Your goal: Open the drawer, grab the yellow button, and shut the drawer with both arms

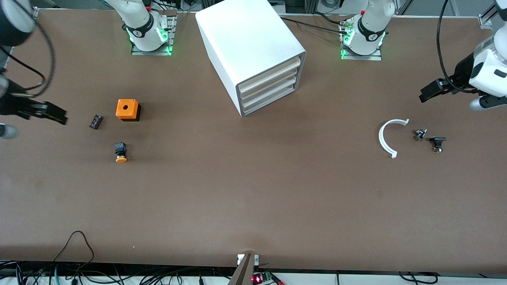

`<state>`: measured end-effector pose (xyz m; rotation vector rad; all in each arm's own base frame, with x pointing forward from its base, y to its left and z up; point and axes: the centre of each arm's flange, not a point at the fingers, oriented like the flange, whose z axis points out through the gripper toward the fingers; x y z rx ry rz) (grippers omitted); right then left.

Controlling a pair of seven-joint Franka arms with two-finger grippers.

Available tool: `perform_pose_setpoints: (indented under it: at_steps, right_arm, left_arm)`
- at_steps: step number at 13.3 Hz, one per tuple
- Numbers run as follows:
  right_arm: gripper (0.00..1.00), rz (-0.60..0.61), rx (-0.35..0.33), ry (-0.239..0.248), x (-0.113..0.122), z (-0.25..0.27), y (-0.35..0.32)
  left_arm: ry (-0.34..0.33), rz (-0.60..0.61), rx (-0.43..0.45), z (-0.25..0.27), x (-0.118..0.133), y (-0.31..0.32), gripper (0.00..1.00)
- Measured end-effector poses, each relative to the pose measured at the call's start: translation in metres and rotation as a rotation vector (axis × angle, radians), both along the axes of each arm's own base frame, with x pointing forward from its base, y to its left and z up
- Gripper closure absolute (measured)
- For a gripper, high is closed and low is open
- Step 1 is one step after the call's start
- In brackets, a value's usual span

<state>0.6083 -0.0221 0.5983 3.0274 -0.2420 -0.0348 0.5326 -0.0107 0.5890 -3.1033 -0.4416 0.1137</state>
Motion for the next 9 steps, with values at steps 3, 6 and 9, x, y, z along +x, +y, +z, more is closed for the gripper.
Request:
perform_pose_setpoints:
  at_steps: [3,6,9]
  right_arm:
    - [0.00,-0.019,-0.004,0.010,-0.015,0.014,-0.021]
    - [0.00,0.012,0.024,0.034,-0.031,0.013,-0.016]
    - [0.00,0.046,0.034,0.054,-0.044,0.010,-0.018]
  left_arm:
    - [0.010,-0.004,-0.002,-0.001,0.000,-0.002,0.00]
    - [0.021,-0.003,-0.003,-0.004,0.001,-0.001,0.00]
    - [0.023,-0.004,-0.003,-0.004,0.000,-0.001,0.00]
